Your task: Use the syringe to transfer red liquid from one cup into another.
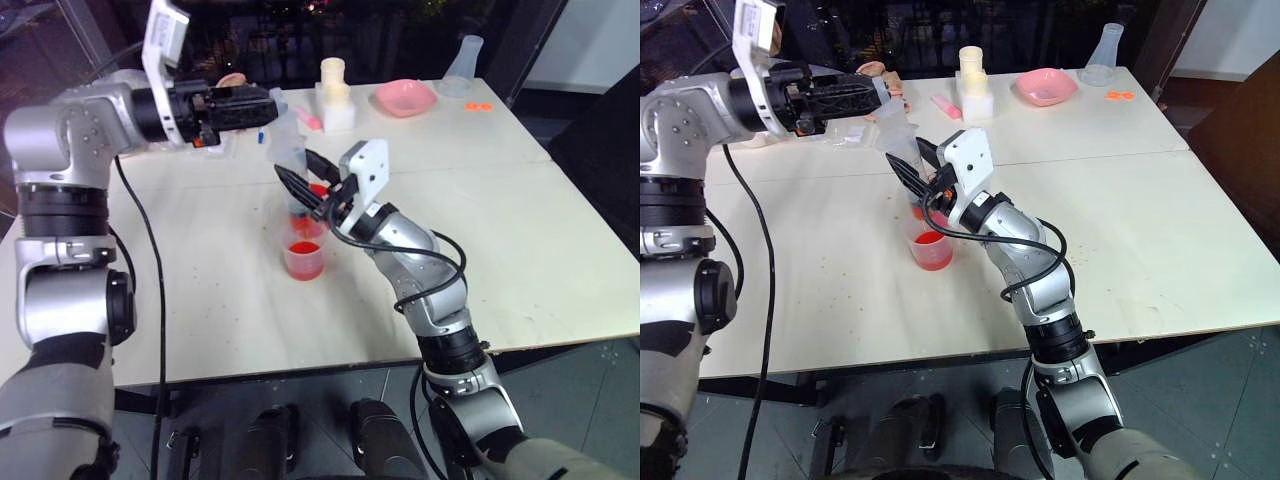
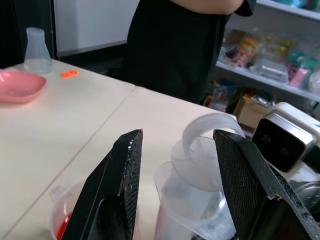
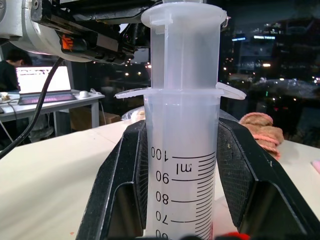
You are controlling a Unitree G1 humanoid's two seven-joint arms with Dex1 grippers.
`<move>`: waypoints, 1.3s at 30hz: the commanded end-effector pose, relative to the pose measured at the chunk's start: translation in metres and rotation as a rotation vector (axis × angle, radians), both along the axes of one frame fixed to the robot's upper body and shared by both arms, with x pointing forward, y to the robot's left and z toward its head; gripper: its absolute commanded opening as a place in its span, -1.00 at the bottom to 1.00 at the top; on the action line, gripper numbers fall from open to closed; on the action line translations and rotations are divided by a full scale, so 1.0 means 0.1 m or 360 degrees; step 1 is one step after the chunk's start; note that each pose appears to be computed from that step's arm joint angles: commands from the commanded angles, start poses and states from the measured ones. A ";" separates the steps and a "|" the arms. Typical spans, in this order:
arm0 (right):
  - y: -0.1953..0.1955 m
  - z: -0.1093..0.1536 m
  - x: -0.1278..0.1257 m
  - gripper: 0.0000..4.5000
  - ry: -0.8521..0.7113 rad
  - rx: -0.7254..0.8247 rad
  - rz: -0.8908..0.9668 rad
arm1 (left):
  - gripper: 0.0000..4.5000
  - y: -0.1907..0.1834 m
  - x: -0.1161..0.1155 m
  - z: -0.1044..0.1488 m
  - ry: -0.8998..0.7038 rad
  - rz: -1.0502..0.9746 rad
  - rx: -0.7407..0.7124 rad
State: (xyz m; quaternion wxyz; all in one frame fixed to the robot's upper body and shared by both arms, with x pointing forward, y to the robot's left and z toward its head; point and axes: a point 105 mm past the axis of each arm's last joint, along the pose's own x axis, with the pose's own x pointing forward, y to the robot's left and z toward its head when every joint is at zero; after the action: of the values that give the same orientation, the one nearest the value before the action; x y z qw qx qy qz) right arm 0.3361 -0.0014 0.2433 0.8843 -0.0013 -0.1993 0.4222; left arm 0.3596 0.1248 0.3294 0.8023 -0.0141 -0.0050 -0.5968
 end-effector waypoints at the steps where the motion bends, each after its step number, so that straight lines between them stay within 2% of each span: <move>1: 0.03 0.14 -0.08 -0.39 -0.0083 0.0033 0.0024 | -0.20 -0.05 0.00 -0.01 -0.0050 -0.0019 0.0020; 8: 0.02 0.14 -0.08 -0.39 -0.0086 0.0023 0.0017 | -0.99 -0.11 0.06 -0.07 -0.0042 -0.0041 0.0018; 16: 0.00 0.17 -0.08 -0.39 -0.0085 0.0034 0.0017 | -0.99 -0.12 0.03 -0.16 -0.0023 -0.0092 0.0081; 20: -0.03 0.26 -0.08 -0.39 -0.0039 0.0136 0.0024 | -0.99 -0.13 0.01 -0.16 0.0004 -0.0112 0.0063; 39: -0.09 0.56 -0.19 -0.39 -0.0039 0.0255 0.0058 | -0.99 -0.21 -0.06 -0.31 0.0060 -0.0178 0.0100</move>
State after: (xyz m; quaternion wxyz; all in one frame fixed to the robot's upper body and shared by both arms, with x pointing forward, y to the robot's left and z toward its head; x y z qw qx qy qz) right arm 0.3318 -0.0020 0.2463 0.8883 0.0466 -0.1489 0.4319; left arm 0.3611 0.1159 0.3083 0.7911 0.0016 0.0117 -0.6115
